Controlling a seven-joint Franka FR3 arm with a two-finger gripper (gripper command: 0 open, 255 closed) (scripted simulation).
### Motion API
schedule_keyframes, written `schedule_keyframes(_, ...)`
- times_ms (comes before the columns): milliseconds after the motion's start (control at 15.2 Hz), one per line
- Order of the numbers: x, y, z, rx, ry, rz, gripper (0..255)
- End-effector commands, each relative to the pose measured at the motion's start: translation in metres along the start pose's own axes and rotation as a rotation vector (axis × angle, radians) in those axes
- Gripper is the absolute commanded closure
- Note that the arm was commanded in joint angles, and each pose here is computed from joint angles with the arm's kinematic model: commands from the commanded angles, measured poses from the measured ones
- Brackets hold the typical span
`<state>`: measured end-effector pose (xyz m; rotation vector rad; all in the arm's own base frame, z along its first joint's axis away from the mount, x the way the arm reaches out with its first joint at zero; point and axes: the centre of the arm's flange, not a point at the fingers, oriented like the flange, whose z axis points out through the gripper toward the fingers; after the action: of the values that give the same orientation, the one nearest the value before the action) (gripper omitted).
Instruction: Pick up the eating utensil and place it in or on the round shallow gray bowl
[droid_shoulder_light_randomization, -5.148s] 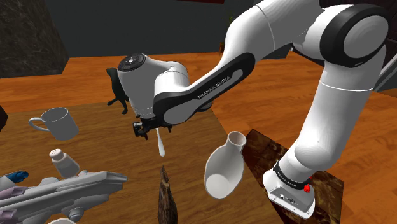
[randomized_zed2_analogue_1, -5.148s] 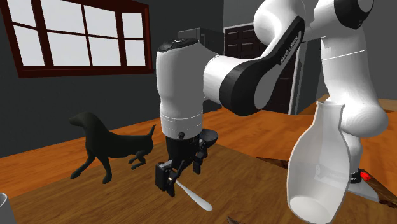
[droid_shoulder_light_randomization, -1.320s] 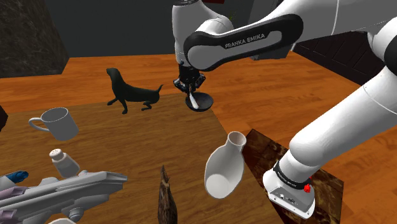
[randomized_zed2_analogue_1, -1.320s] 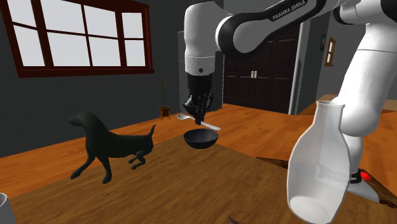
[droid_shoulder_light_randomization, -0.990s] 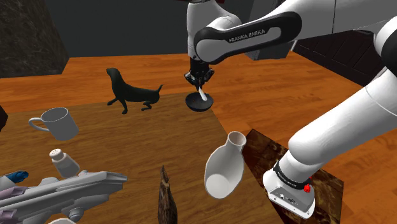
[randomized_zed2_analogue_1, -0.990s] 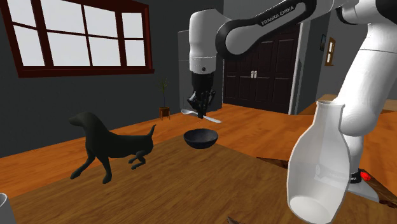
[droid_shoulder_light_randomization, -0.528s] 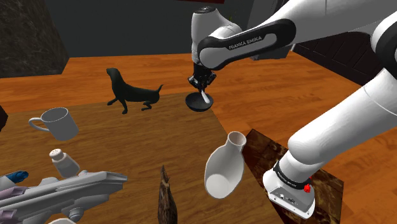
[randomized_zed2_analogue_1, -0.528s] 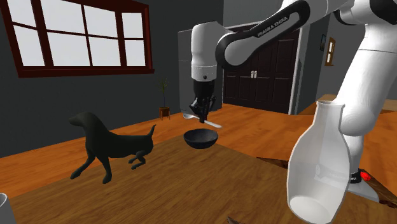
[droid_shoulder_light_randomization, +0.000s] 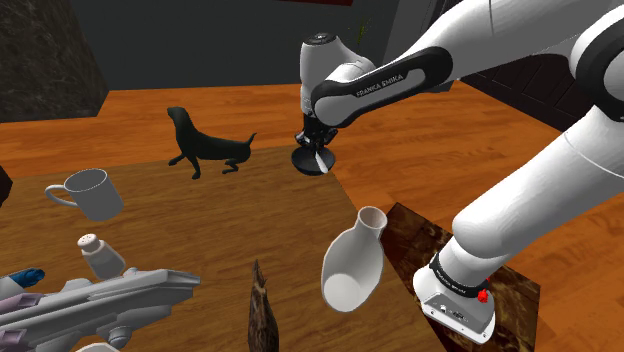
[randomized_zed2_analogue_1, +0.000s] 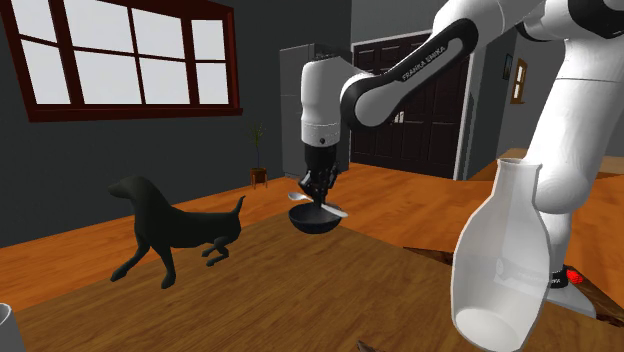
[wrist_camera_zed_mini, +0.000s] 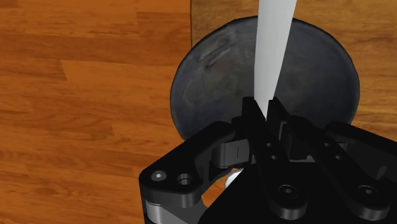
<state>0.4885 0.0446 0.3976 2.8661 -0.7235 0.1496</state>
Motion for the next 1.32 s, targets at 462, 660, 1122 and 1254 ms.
schedule_keyframes(462,-0.002,-0.002,0.013,0.0,0.0,0.0,255)
schedule_keyframes(660,-0.002,-0.002,0.013,0.0,0.0,0.0,0)
schedule_keyframes(1122,-0.002,-0.002,-0.027,0.0,0.0,0.0,0)
schedule_keyframes(1254,-0.002,-0.002,-0.037,0.0,0.0,0.0,0)
